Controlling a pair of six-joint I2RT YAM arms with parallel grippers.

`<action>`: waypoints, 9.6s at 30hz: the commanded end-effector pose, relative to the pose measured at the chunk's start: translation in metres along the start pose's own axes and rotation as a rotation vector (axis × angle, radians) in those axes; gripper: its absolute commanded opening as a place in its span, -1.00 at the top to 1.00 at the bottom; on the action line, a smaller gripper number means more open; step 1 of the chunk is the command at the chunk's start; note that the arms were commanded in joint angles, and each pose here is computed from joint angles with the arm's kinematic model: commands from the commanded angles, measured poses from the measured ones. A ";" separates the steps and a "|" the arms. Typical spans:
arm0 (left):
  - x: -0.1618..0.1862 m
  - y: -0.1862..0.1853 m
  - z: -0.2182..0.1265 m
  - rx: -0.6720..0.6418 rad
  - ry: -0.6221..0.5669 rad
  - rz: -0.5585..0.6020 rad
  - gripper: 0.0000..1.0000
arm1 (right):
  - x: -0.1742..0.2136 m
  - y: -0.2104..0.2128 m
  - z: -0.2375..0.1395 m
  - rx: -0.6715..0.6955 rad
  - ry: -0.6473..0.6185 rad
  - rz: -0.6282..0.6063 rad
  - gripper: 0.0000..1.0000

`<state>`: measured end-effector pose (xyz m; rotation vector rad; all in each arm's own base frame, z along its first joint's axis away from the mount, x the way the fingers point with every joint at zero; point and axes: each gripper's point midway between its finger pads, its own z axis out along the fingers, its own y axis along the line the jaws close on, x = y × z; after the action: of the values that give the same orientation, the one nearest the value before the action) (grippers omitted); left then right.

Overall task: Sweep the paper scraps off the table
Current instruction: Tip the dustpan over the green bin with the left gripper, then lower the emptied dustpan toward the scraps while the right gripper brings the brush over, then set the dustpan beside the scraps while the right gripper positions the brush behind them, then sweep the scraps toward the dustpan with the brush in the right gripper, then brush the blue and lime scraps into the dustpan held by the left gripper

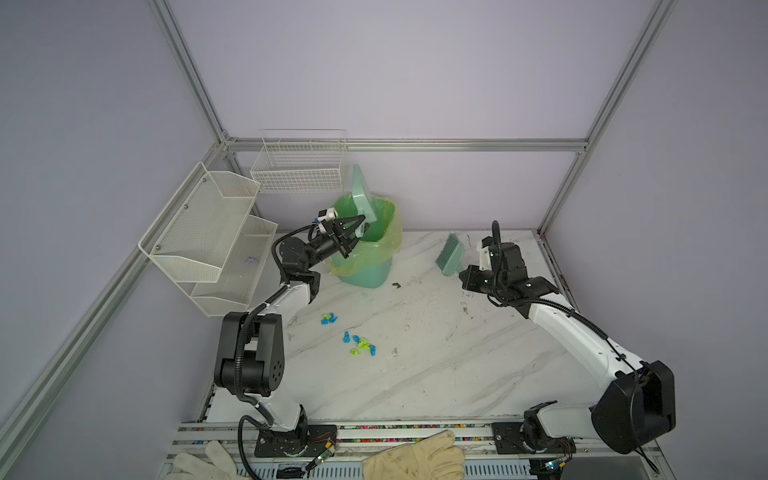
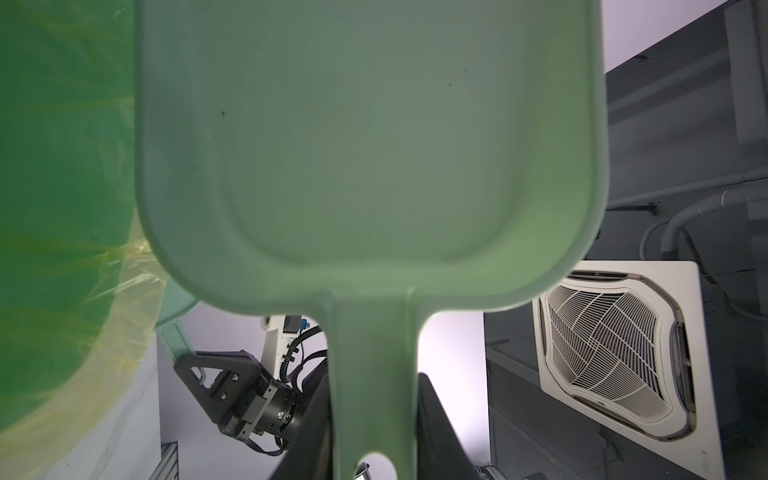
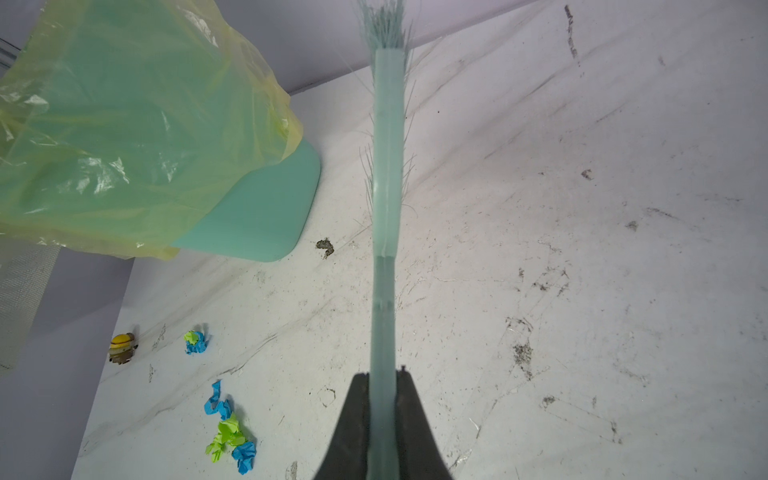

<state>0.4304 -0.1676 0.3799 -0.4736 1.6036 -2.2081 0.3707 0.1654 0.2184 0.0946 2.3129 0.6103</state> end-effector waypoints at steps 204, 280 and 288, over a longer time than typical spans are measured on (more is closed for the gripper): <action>0.188 0.222 -0.181 -1.326 0.184 0.525 1.00 | 0.122 0.102 -0.021 -0.022 0.429 -0.097 1.00; 0.264 0.263 -0.150 -1.552 0.585 0.704 1.00 | 0.123 0.051 0.013 0.080 0.403 -0.385 1.00; 0.266 0.275 -0.154 -1.595 0.629 0.700 1.00 | 0.113 0.071 0.002 -0.003 0.382 -0.397 1.00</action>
<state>0.1468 -0.2292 0.0706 0.4482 2.9808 -0.1322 0.2836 0.2435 0.1531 -0.4600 2.6621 0.3604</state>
